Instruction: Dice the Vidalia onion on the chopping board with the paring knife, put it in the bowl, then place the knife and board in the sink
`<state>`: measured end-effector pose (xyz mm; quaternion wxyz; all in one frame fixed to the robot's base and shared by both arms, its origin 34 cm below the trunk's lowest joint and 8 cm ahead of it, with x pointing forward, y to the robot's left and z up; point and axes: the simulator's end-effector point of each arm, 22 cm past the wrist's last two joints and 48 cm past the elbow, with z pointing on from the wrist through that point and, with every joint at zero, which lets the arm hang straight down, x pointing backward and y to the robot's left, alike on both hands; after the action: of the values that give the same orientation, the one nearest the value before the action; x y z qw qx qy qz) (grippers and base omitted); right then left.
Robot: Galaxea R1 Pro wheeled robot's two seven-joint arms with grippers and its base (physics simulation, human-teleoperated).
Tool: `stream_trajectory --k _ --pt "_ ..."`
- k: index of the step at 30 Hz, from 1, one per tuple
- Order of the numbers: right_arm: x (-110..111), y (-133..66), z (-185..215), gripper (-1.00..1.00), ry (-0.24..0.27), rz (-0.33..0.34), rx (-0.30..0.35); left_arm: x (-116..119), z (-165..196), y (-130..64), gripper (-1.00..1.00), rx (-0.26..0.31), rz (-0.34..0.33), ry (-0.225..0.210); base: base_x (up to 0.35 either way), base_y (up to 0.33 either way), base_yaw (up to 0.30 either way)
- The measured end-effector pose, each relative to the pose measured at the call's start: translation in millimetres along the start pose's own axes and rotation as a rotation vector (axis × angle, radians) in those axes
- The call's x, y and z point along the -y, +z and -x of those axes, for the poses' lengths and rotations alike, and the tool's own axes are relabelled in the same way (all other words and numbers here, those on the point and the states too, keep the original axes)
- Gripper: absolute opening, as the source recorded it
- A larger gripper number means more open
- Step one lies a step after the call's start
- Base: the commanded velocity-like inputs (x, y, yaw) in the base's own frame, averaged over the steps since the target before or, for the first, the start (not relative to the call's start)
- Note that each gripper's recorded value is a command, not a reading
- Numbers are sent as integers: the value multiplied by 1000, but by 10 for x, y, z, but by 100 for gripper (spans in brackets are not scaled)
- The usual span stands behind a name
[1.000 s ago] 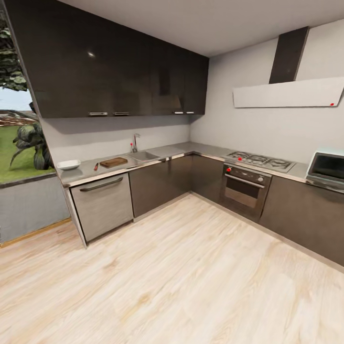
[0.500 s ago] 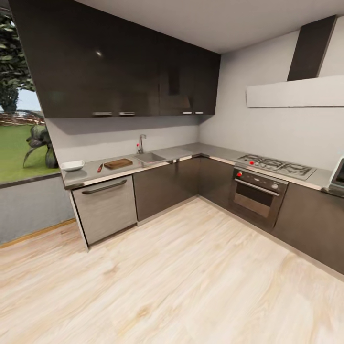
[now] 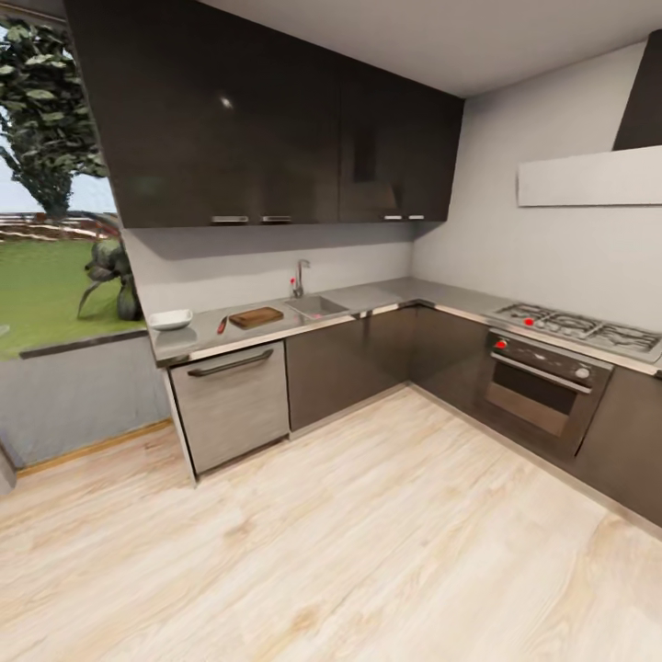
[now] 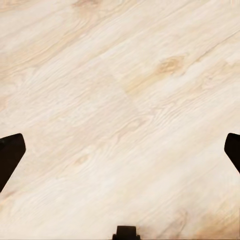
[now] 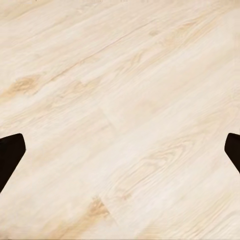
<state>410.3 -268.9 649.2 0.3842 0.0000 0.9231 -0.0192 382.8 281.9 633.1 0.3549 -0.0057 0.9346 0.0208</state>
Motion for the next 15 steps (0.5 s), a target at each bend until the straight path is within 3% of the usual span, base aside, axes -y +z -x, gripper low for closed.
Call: stream_trajectory --k 15 --pt "0 1 2 100 0 0 0 2 -1 0 100 0 0 0 4 281 133"
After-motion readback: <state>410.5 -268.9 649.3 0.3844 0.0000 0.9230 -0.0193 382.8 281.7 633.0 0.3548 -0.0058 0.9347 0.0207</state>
